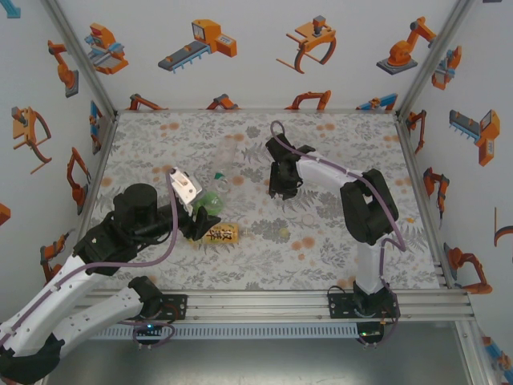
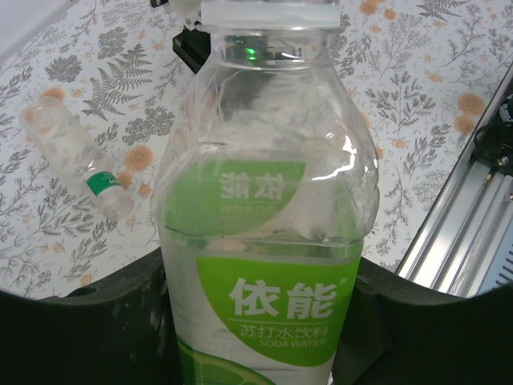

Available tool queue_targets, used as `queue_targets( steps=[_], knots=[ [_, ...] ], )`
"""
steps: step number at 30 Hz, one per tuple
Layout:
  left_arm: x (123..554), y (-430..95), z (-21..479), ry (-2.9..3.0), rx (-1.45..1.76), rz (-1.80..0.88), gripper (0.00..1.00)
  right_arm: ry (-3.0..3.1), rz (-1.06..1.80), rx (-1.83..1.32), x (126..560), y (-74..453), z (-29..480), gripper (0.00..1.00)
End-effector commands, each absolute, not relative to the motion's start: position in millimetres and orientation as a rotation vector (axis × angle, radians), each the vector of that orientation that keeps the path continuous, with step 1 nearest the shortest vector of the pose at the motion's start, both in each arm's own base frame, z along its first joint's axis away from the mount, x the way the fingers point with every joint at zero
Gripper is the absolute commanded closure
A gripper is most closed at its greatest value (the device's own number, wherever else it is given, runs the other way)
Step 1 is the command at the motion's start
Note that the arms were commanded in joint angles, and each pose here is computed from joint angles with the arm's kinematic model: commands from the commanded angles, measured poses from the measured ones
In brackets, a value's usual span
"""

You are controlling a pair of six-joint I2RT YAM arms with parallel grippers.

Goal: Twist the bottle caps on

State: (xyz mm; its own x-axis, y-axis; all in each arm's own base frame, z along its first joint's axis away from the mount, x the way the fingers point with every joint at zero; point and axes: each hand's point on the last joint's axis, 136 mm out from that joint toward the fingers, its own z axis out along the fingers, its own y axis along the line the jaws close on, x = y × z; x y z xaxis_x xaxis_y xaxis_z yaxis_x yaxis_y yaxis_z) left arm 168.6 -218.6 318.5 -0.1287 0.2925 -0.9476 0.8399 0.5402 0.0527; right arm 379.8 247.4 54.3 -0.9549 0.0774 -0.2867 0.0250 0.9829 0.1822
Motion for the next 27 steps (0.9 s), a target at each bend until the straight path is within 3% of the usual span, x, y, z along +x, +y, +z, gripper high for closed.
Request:
queue_targets(
  steps=[1,27],
  knots=[
    [169.6,-218.8,325.8,1.669,0.938,-0.642,1.00,2.862,0.235,0.081,375.8,246.3,43.9,0.58],
    [171.1,-221.3,326.4,1.670,0.945,-0.643,1.00,2.877,0.222,0.082,373.2,244.8,35.6,0.57]
  ],
)
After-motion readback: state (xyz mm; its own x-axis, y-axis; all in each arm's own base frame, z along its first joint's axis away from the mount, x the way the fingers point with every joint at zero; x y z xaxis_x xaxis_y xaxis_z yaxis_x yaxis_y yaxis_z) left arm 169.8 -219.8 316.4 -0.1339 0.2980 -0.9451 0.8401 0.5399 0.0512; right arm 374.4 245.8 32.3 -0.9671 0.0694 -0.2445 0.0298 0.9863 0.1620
